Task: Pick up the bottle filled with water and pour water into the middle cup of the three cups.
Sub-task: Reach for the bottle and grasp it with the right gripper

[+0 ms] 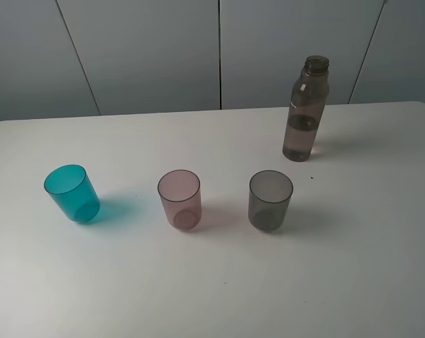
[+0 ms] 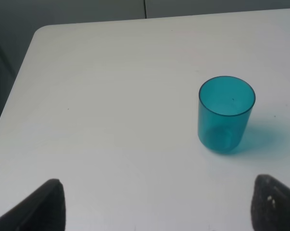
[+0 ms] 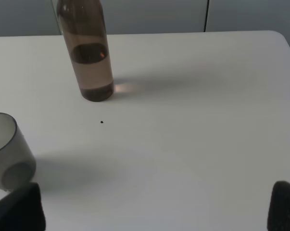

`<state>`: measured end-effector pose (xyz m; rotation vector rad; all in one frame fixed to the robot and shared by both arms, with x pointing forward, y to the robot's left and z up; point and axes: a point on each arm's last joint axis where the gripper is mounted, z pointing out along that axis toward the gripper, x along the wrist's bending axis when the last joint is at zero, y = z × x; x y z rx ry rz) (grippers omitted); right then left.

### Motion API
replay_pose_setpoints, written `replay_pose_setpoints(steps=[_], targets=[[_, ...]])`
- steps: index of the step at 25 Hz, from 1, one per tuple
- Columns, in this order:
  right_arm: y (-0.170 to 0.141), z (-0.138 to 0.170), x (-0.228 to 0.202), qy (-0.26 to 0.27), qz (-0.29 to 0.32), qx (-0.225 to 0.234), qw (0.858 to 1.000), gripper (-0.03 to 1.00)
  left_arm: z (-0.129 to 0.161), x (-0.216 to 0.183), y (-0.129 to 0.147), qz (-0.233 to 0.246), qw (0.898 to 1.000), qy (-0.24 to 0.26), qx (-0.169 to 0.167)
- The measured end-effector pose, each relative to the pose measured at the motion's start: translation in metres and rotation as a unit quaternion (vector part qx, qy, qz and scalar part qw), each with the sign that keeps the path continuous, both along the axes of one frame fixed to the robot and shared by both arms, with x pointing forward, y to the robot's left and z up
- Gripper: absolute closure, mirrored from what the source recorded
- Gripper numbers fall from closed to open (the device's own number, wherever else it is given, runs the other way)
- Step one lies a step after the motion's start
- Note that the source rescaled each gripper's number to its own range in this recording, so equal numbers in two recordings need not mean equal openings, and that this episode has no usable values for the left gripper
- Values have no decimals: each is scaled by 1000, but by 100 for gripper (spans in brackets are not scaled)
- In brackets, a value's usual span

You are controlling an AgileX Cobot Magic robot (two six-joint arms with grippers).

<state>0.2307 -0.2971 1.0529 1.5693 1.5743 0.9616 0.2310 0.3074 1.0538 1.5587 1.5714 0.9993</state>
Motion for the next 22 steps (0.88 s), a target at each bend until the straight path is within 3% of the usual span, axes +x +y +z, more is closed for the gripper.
replay_pose_setpoints(steps=[7,16,22], targets=[[6,10,3,10,7,56,998,-3,0,0,0,0,1000,0,0],[6,60,45,8,1,60,998,-3,0,0,0,0,1000,0,1],[11,69,94,8,34,55,998,-3,0,0,0,-1,1000,0,2]])
